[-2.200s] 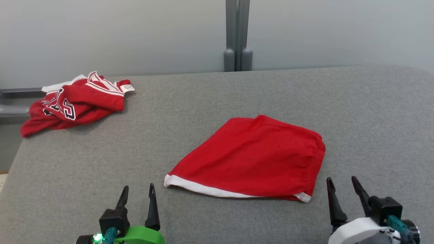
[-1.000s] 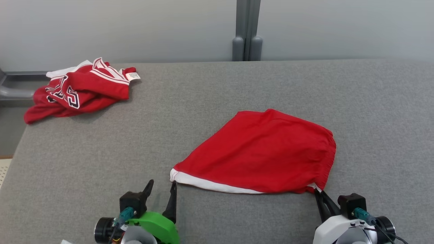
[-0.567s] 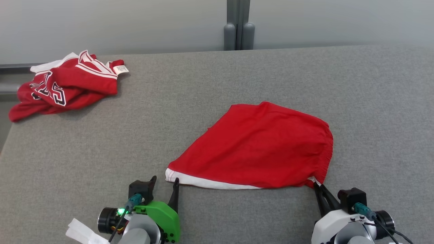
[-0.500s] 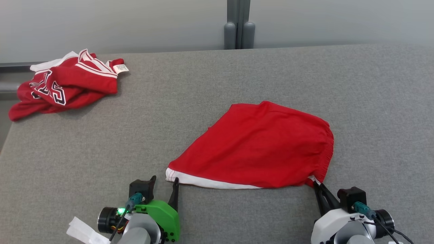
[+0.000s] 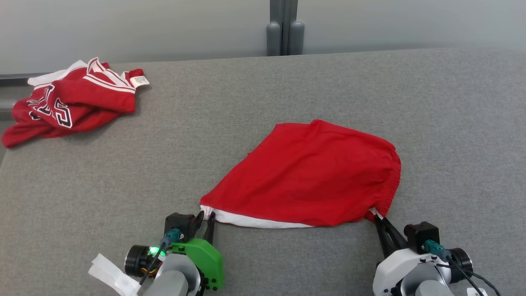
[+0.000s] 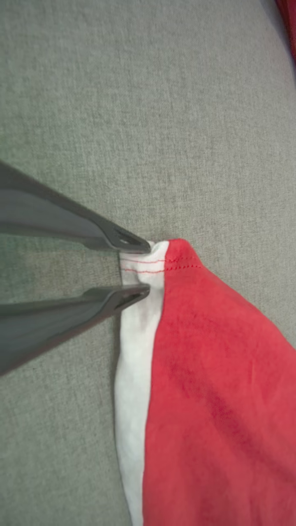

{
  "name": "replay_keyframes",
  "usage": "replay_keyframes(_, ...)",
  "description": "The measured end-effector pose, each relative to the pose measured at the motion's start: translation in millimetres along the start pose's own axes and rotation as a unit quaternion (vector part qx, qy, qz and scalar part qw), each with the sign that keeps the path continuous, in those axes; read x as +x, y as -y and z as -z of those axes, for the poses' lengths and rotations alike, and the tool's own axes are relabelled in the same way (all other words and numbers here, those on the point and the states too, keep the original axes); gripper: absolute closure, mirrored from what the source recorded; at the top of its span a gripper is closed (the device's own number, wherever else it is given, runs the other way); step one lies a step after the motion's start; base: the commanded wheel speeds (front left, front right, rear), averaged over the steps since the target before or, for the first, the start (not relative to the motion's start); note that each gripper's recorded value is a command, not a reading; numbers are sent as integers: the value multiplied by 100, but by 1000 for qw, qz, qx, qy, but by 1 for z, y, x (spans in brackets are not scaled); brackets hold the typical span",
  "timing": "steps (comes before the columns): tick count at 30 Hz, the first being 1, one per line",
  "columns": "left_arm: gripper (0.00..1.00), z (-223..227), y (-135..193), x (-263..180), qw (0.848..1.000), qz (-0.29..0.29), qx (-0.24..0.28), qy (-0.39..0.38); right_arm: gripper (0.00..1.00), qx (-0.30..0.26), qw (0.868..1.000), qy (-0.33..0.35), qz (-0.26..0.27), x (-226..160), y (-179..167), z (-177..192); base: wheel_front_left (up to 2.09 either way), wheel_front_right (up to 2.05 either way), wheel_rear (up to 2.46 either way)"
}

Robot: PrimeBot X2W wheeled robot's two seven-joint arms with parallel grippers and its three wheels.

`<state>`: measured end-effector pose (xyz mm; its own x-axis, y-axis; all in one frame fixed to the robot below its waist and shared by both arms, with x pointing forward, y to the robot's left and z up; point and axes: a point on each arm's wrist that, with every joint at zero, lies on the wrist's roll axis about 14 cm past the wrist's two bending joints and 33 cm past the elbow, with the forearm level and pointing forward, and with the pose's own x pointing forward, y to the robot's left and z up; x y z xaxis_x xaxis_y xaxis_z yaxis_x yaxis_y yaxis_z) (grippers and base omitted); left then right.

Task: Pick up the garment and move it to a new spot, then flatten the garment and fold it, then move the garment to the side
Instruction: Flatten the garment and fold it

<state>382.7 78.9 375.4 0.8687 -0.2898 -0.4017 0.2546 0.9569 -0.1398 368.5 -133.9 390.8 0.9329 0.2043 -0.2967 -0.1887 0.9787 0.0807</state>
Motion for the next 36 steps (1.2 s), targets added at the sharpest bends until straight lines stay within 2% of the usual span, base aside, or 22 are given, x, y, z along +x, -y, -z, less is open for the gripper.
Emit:
replay_keyframes(2,100,-2,2,1,1000,1,2,2,100,1,1000,1,4,-1,2,-1,0,0,0)
replay_keyframes(7,100,-21,5,2,999,-1,0,33,100,6,1000,24,11,-2,6,-14,0,0,0)
replay_keyframes(11,100,-33,5,-6,998,-4,-10,63,100,16,997,69,17,-5,9,-41,0,0,0)
replay_keyframes(15,100,-65,0,-19,992,-9,-7,125,100,19,990,135,23,-14,13,-81,0,0,0)
replay_keyframes(19,100,-110,5,-39,979,0,-7,206,100,6,977,213,22,-30,12,-129,0,0,0)
replay_keyframes(21,100,-139,8,-51,967,6,-12,254,100,-16,968,248,22,-41,10,-151,0,0,0)
replay_keyframes(23,100,-172,17,-69,951,20,5,309,100,-21,957,289,21,-57,7,-174,0,0,0)
replay_keyframes(26,100,-216,31,-101,921,40,20,386,100,-34,939,341,14,-81,-1,-205,0,0,0)
replay_keyframes(31,100,-275,55,-165,865,70,50,495,100,-63,903,426,7,-135,-18,-261,0,0,0)
replay_keyframes(34,100,-300,67,-197,836,84,70,538,100,-80,884,461,9,-164,-24,-284,0,0,0)
replay_keyframes(36,100,-312,73,-214,822,90,92,555,100,-91,875,475,10,-179,-27,-294,0,0,0)
